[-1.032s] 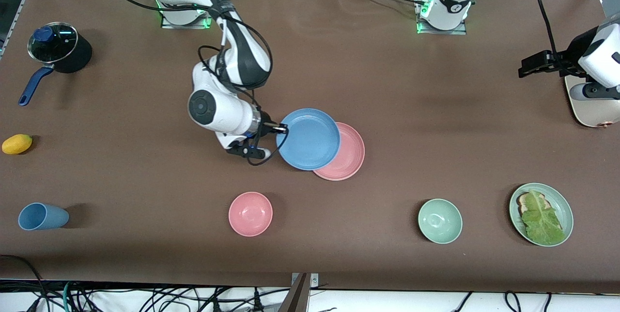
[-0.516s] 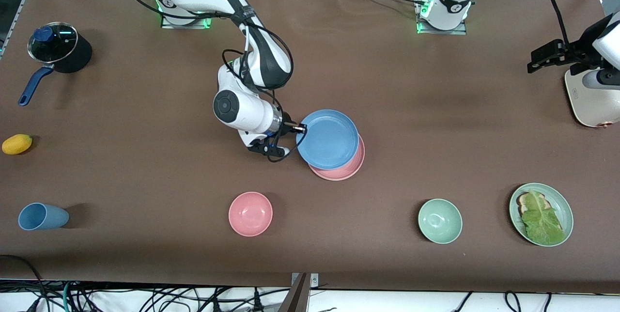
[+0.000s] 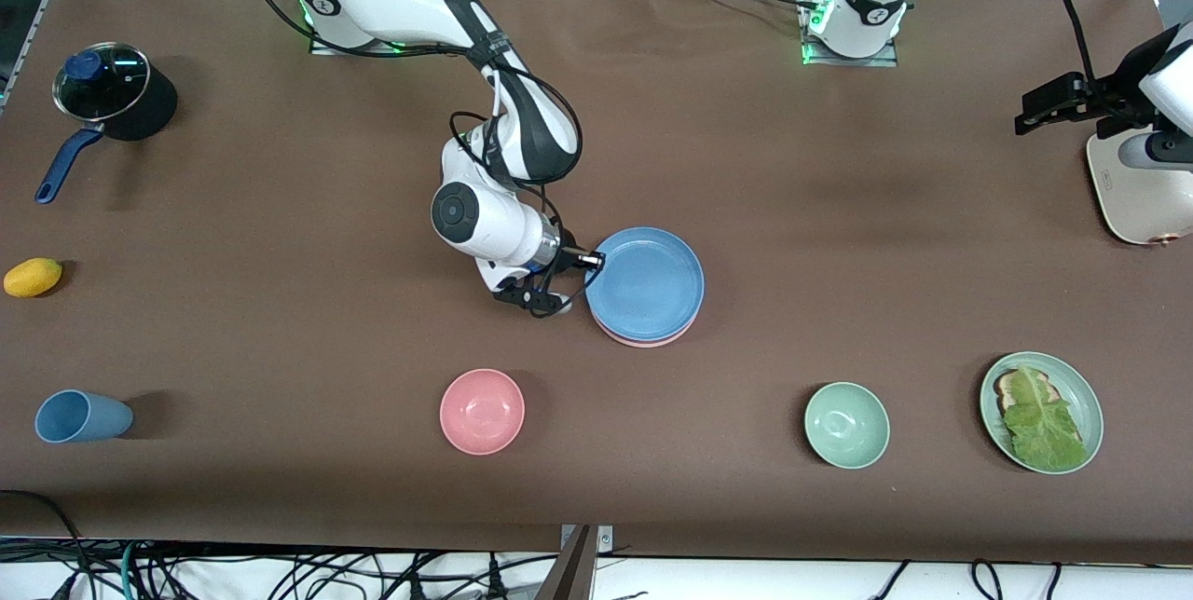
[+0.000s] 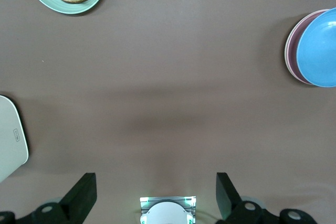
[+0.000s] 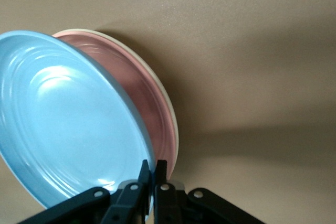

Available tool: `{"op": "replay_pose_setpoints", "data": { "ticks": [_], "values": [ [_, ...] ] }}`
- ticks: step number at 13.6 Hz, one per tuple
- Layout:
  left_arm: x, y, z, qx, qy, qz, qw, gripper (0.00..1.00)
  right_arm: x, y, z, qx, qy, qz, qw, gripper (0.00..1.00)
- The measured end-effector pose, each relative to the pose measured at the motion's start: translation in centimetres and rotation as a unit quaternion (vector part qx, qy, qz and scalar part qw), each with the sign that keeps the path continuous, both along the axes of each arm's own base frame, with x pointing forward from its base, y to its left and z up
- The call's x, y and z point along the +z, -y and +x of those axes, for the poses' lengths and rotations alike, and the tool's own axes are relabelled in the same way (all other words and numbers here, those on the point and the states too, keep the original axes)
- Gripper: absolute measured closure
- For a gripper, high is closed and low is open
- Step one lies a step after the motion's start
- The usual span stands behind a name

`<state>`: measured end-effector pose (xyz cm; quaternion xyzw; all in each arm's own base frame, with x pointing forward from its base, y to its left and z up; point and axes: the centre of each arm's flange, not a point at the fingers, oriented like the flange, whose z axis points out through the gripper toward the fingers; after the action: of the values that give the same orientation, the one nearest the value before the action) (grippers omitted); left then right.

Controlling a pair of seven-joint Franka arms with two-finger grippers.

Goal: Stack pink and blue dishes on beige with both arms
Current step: 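Carry the blue plate with the right gripper onto the pink plate, then open the right gripper and retract it from the plate stack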

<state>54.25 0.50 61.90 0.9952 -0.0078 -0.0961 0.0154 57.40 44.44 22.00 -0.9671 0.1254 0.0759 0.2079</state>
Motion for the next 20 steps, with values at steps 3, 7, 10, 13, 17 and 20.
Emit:
{"op": "replay_pose_setpoints", "data": {
  "ticks": [3, 7, 10, 13, 17, 20],
  "values": [
    [-0.3, -0.2, 0.1, 0.002, -0.003, 0.0, 1.0, 0.0, -0.1, -0.2, 0.1, 0.001, 0.003, 0.001, 1.0, 0.78],
    [-0.3, -0.1, 0.2, 0.001, -0.003, 0.0, 1.0, 0.0, 2.7, 0.4, 1.6, -0.004, 0.029, 0.006, 1.0, 0.37],
    [-0.3, -0.1, 0.2, 0.001, -0.002, 0.0, 1.0, 0.0, 6.7, 4.5, 4.0, 0.022, 0.052, -0.049, 0.997, 0.05],
    [-0.2, -0.2, 0.1, 0.001, -0.002, 0.0, 1.0, 0.0, 12.1, 10.1, 5.5, 0.049, 0.048, -0.121, 0.99, 0.0],
    [0.1, 0.0, 0.0, 0.0, 0.001, 0.0, 1.0, 0.0, 19.1, 18.7, 6.4, 0.085, 0.03, -0.186, 0.978, 0.0],
    [0.5, 0.1, -0.2, -0.001, 0.005, 0.0, 1.0, 0.0, 26.8, 27.0, 6.2, 0.05, 0.026, -0.171, 0.984, 0.0]
  ]
}}
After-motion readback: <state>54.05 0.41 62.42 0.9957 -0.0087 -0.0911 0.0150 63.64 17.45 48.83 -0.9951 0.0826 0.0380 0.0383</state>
